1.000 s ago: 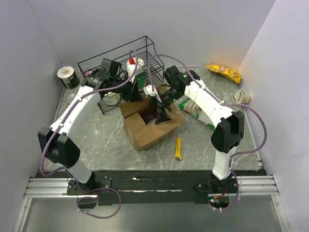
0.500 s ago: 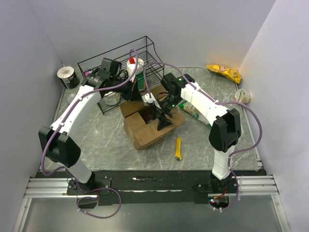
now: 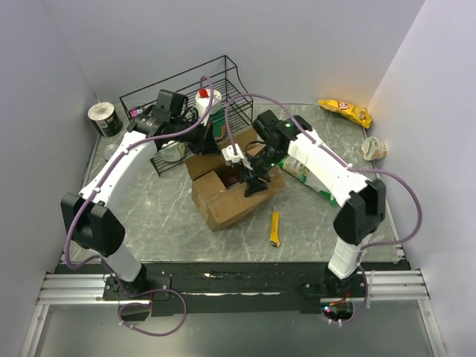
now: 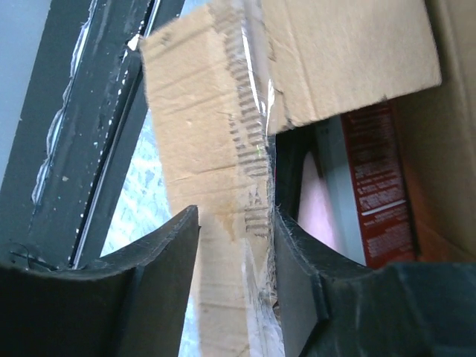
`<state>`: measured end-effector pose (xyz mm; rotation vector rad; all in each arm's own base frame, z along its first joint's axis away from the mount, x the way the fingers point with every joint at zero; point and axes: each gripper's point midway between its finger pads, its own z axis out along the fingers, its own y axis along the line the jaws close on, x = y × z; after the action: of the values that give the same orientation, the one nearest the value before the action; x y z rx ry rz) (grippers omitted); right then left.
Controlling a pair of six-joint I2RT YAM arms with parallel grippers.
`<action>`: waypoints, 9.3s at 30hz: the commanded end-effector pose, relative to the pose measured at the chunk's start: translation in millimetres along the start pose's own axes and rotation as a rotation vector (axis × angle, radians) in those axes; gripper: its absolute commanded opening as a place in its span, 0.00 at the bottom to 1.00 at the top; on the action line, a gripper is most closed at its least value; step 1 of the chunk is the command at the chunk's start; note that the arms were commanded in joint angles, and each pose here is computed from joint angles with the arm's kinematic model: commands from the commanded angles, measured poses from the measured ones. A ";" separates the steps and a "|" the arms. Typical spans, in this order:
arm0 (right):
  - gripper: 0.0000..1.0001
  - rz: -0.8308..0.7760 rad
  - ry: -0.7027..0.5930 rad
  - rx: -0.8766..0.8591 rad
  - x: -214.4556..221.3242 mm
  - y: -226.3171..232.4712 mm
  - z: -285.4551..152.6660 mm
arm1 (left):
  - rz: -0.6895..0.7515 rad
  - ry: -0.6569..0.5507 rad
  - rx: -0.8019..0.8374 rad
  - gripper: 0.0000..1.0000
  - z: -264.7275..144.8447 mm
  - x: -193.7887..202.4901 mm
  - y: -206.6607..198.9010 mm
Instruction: Unpack the express box
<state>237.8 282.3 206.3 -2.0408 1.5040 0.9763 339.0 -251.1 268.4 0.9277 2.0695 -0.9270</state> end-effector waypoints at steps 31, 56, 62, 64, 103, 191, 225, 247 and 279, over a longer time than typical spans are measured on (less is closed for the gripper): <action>0.63 -0.288 -0.156 0.676 -41.7 94.5 -91.6 | 0.019 -0.094 0.138 0.01 4.2 -27.3 -13.5; 0.40 -0.184 -0.172 0.630 -20.4 52.2 -50.3 | 0.020 -0.137 0.155 0.01 -5.7 -39.8 -31.9; 0.41 -0.209 -0.111 0.606 23.8 55.5 -18.4 | 0.021 -0.139 0.235 0.01 -7.2 -39.3 -44.9; 0.41 -0.188 -0.084 0.593 29.0 49.7 -13.3 | 0.008 -0.133 0.233 0.01 -5.5 -35.2 -44.6; 0.73 -0.412 0.339 0.469 92.6 -74.4 40.1 | -0.136 -0.023 0.425 0.01 22.2 8.9 -17.8; 0.45 -0.382 -0.108 0.589 28.9 52.0 -16.0 | 0.160 -0.145 0.098 0.01 -44.4 -28.4 -37.2; 0.58 -0.351 0.198 0.298 29.7 -35.6 28.4 | -0.366 -0.027 0.592 0.01 -6.1 34.7 -1.6; 0.67 -0.132 0.237 0.019 90.4 -23.9 135.9 | -0.310 -0.148 0.151 0.01 15.2 5.5 82.0; 0.00 0.174 -0.215 0.649 -45.4 -33.2 -104.2 | -0.152 -0.192 0.056 0.01 -23.0 -10.2 57.9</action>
<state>274.5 275.2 270.8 -1.6205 1.4723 0.5559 382.9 -213.7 241.9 0.6342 2.0622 -1.2077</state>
